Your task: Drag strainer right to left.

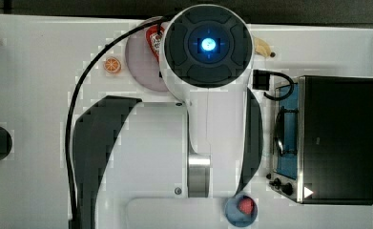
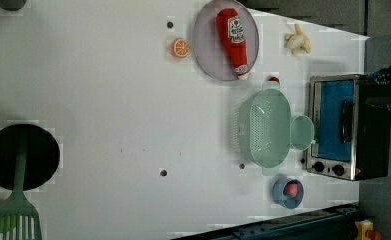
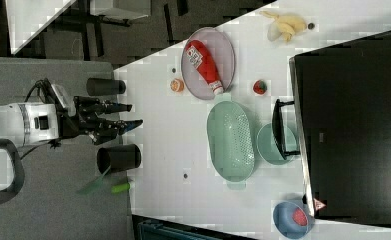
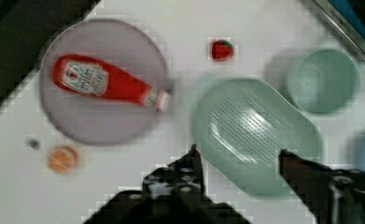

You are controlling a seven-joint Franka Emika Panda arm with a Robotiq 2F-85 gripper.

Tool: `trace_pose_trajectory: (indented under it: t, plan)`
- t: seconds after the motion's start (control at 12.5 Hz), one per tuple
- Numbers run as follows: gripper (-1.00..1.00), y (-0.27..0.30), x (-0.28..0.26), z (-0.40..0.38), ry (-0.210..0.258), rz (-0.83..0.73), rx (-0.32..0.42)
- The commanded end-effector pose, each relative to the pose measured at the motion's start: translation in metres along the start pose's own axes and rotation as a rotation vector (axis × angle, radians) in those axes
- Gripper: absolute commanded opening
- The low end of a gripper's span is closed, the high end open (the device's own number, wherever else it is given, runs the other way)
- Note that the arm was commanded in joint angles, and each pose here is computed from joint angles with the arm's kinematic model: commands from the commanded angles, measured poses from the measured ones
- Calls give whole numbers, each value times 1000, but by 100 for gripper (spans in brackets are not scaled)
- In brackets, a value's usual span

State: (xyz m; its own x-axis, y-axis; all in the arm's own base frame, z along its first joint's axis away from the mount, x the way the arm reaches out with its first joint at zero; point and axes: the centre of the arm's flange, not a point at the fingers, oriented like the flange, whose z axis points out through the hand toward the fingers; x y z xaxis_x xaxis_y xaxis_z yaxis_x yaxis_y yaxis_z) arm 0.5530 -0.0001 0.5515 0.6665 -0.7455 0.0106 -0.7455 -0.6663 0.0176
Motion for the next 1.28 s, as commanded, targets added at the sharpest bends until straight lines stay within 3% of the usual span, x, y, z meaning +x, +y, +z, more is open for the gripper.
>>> trace_pose_trajectory:
  t: [0.08, 0.24, 0.64, 0.88, 1.28]
  plan:
    - [59, 130, -62, -102, 12, 98, -2]
    - [99, 129, -63, -95, 3, 96, -11]
    - [100, 120, -66, -18, -66, 81, -95]
    - [100, 108, -59, 45, -40, 98, -68]
    - [100, 88, -51, 151, 9, 304, -11]
